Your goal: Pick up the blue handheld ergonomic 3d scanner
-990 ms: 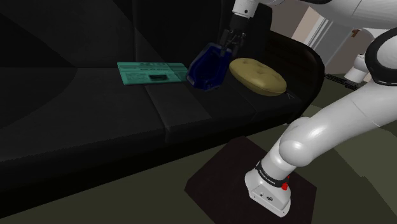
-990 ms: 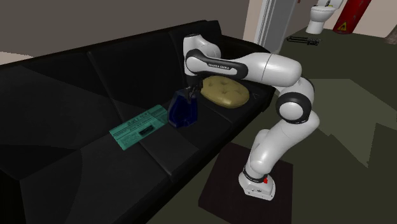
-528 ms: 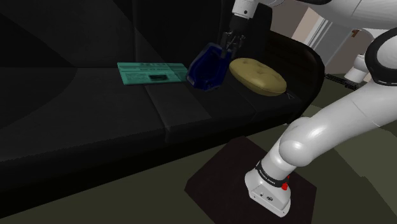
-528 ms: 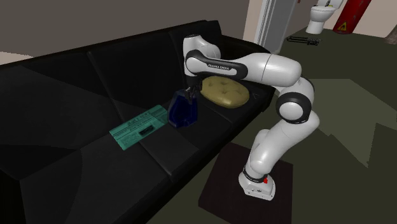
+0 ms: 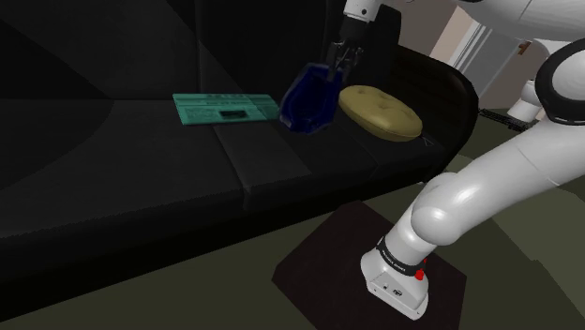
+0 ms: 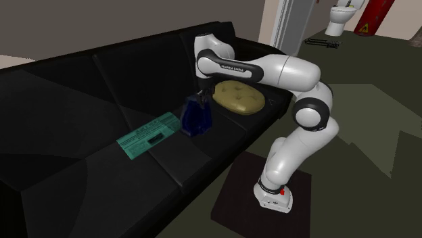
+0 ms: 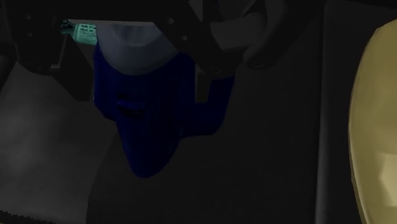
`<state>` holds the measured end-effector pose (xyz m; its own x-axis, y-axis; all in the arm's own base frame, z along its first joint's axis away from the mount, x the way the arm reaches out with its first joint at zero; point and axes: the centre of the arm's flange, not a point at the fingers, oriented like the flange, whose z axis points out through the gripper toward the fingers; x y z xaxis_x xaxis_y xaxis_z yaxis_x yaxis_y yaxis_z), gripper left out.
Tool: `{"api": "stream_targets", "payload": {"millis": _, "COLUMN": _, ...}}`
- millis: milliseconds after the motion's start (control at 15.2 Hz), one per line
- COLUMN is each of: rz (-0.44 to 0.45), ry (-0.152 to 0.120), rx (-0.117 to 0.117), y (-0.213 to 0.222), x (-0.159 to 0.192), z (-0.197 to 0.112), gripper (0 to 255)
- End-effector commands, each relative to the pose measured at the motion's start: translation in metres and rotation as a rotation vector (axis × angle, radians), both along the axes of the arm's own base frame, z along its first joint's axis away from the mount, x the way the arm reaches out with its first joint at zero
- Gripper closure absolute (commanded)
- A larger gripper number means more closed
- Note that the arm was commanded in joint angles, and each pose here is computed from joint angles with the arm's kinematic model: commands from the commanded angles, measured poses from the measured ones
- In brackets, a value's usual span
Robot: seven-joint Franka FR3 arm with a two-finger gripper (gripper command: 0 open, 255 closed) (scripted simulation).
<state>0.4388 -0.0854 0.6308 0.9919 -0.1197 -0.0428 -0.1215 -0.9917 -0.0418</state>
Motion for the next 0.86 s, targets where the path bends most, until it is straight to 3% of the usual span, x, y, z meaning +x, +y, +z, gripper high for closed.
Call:
{"api": "stream_targets", "payload": {"millis": 0, "rz": 0.000, "ry": -0.003, "rx": 0.000, "y": 0.000, "x": 0.000, "z": 0.012, "gripper": 255}}
{"api": "stream_targets", "payload": {"millis": 792, "rz": 0.000, "ry": -0.003, "rx": 0.000, "y": 0.000, "x": 0.000, "z": 0.065, "gripper": 255}}
